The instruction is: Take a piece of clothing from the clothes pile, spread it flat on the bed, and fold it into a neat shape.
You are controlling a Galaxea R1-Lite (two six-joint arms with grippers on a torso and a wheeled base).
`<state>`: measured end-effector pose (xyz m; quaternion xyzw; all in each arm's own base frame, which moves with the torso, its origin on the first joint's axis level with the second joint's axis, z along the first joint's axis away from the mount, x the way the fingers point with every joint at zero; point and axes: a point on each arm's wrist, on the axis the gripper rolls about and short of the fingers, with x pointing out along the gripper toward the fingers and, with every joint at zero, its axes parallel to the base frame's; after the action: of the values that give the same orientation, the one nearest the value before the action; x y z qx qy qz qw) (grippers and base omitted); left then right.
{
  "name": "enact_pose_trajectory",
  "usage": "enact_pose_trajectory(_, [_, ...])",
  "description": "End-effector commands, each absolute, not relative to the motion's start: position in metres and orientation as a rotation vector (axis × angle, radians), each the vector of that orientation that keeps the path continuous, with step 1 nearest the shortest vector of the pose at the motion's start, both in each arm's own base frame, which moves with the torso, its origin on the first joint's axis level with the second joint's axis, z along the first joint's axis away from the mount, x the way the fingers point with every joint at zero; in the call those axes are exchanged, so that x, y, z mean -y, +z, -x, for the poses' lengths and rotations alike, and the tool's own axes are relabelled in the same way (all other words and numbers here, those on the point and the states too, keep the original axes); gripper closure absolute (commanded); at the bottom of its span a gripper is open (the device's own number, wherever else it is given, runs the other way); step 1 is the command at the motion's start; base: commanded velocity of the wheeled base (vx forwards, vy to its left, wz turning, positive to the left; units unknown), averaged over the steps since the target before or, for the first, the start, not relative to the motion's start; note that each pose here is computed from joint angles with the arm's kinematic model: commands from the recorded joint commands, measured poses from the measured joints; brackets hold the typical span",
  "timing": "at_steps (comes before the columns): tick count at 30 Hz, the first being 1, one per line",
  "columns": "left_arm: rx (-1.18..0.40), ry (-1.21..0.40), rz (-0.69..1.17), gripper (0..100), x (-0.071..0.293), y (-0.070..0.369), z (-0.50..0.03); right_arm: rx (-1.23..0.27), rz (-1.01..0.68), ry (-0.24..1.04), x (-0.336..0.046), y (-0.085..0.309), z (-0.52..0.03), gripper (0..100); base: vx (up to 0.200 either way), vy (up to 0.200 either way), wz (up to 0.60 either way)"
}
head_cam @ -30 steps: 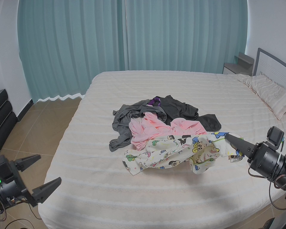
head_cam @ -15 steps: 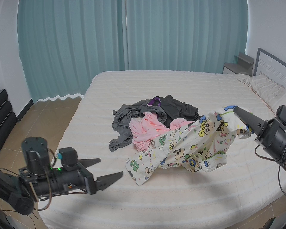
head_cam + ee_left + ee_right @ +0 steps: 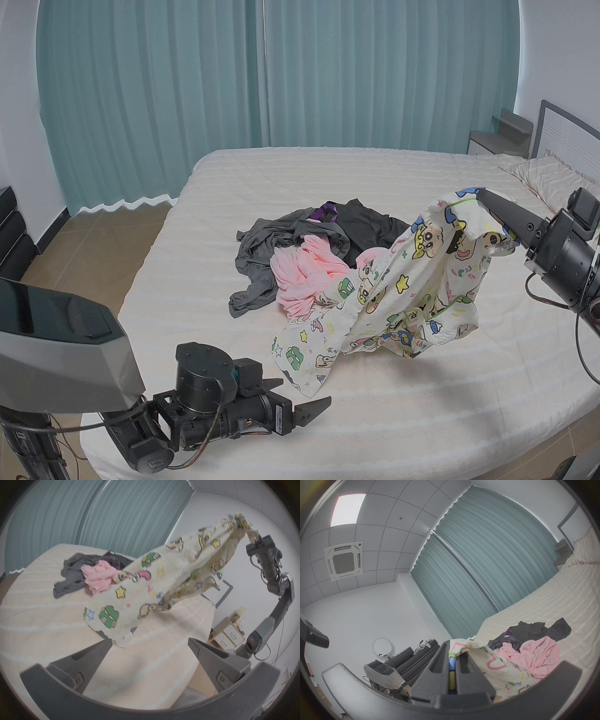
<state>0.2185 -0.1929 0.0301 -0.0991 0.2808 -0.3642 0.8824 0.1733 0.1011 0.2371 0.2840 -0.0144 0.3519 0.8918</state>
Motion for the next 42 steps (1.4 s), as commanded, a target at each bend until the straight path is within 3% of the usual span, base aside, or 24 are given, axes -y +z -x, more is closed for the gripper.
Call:
enact_pose_trajectory(1, [-0.637,-0.77,0.186,0,0.202,0.013,-0.216,0.011,-0.586,0.723,-0.104,0.233,-0.179,100,0.0,0.0,0.0])
enact_pose_trajectory(9, [-0.591,-0.629,0.299,0,0.232,0.0,-0.243,0.054,-0.594,0.727,-0.105,0.246,-0.182,100,0.0,0.0,0.0])
enact_pose_trajectory(23, [-0.515,-0.501,0.307,0,0.258,-0.03,-0.274,0.051,-0.597,0.752,-0.113,0.248,-0.183,100,0.0,0.0,0.0])
enact_pose_trajectory(42, [-0.429,-0.35,0.324,0,0.258,-0.048,-0.302,0.045,-0.6,0.752,-0.116,0.246,-0.185,100,0.0,0.0,0.0])
